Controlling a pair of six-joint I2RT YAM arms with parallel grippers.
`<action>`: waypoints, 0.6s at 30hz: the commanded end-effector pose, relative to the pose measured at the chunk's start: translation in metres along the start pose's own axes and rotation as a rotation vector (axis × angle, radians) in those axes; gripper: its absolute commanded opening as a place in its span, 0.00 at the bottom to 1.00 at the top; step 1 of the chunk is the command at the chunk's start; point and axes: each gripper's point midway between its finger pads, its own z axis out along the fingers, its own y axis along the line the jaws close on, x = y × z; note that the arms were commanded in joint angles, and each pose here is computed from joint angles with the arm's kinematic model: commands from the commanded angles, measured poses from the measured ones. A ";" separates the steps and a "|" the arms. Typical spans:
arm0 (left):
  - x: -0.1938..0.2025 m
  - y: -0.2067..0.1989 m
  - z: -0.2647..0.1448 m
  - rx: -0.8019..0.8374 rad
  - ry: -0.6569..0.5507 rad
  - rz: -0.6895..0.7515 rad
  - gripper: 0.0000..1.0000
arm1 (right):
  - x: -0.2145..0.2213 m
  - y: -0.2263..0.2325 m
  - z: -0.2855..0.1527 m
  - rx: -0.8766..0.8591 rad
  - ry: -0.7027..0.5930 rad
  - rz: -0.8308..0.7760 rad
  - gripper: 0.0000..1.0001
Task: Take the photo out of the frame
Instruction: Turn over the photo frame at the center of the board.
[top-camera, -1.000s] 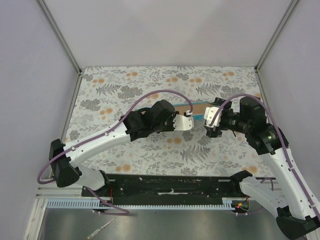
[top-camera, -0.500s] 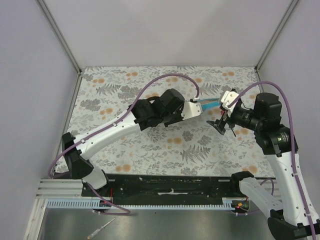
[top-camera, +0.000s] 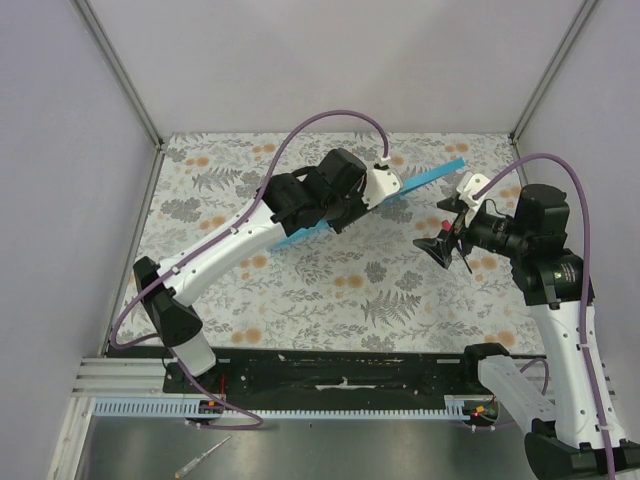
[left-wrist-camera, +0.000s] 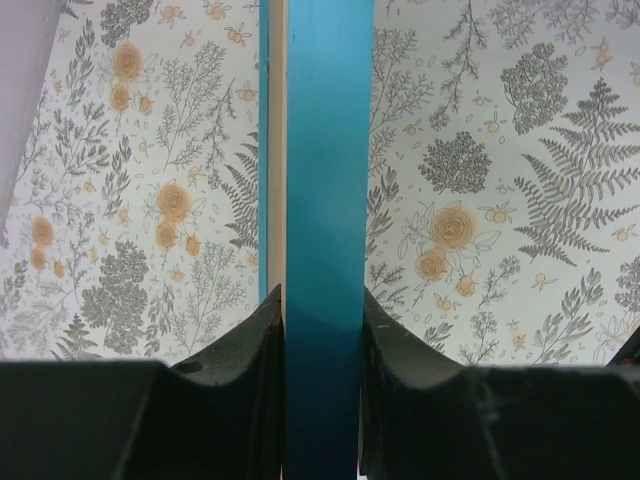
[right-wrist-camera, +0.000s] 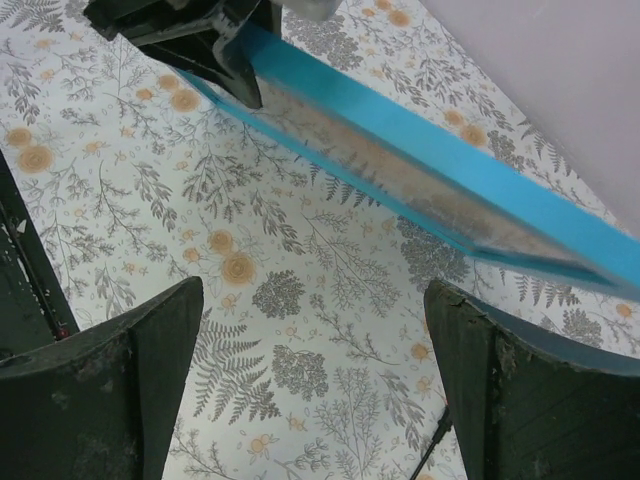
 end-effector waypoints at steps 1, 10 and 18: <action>-0.022 0.020 -0.005 0.000 -0.084 -0.232 0.02 | -0.010 0.002 -0.001 -0.009 -0.055 0.014 0.98; -0.007 0.067 0.000 0.009 -0.098 -0.449 0.02 | -0.007 -0.001 0.000 -0.007 -0.059 0.042 0.98; -0.004 0.093 -0.003 -0.007 -0.118 -0.528 0.02 | -0.003 -0.004 0.003 -0.011 -0.053 0.073 0.98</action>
